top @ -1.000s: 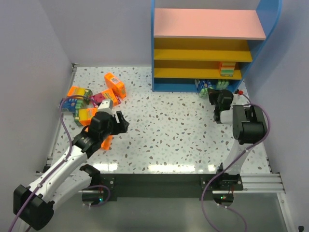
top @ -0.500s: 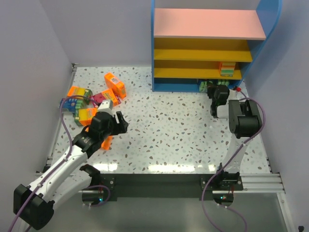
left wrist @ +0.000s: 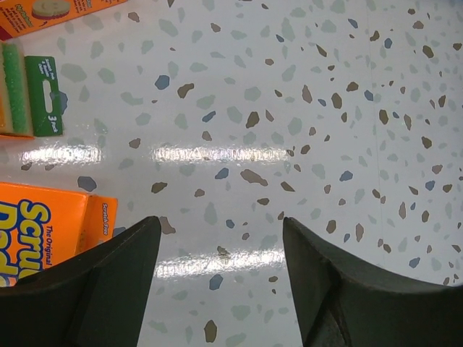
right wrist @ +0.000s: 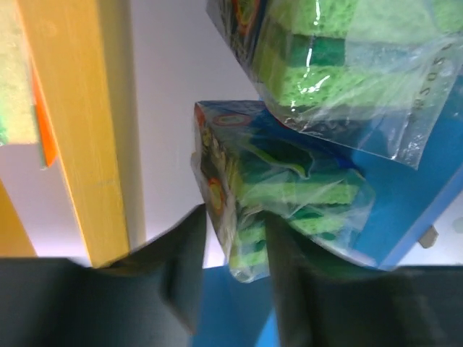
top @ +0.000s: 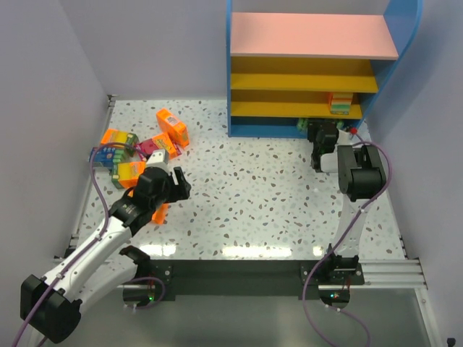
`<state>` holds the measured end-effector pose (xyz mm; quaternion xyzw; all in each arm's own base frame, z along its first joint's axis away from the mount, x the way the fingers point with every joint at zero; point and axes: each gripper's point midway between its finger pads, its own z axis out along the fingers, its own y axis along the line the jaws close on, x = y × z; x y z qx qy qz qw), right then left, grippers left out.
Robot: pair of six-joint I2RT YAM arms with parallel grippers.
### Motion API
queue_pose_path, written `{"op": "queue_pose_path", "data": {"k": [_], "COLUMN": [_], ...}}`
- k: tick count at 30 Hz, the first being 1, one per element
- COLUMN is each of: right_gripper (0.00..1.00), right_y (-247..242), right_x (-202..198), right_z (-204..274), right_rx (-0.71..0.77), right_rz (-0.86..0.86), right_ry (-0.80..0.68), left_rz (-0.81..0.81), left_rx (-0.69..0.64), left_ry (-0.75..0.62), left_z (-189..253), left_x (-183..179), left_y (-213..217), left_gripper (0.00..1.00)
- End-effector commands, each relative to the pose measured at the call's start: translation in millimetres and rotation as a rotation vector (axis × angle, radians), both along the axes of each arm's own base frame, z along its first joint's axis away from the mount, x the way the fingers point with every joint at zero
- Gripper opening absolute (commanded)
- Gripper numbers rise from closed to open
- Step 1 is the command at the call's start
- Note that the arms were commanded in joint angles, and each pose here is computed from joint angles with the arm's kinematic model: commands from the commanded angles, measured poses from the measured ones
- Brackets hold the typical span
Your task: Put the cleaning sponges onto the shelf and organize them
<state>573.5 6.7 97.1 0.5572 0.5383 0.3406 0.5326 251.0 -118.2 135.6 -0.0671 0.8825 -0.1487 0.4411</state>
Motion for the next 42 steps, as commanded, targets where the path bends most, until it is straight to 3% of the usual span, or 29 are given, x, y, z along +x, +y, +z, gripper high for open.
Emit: {"op": "queue_pose_path", "data": {"k": [1,4,7,18,22,23,30,33,39,42], "right_gripper": [0.45,0.57,0.62,0.70,0.75,0.75,0.80,0.80,0.80,0.81], "right_y": [0,2,3,13,39,45,112,140,157,155], "right_x": [-3,-16,-29,-106,-141,-150,-212,-241,-288,-304], "right_z": [16,24,37,68,62,47,38,35,19,11], "right_rx": [0.001,-0.006,-0.007,-0.004,-0.019,-0.015,-0.176,-0.277,-0.330,-0.357], "right_rz": [-0.010,0.004,0.018,0.089,0.242,0.280,0.660,0.799,0.952,0.986], "right_ry": [-0.069,-0.100,-0.138,-0.232,-0.170,-0.095,0.065,0.104,0.144,0.169], "left_rz": [0.023,0.029,0.041,0.122,0.270,0.340,0.487,0.539,0.675,0.723], "left_rx": [-0.006,-0.008,-0.004,0.012,0.100,0.136,0.198,0.213,0.212,0.212], "left_ry": [-0.051,-0.059,-0.065,-0.110,-0.092,-0.078,0.005,0.073,0.154,0.191], "left_z": [19,21,23,35,35,32,19,-5,-42,-60], "left_x": [8,7,6,6,8,11,28,31,24,17], "left_y": [2,4,7,23,52,64,87,99,128,137], "left_gripper": [0.74,0.76,0.80,0.91,1.00,1.00,0.93,0.81,0.67,0.66]}}
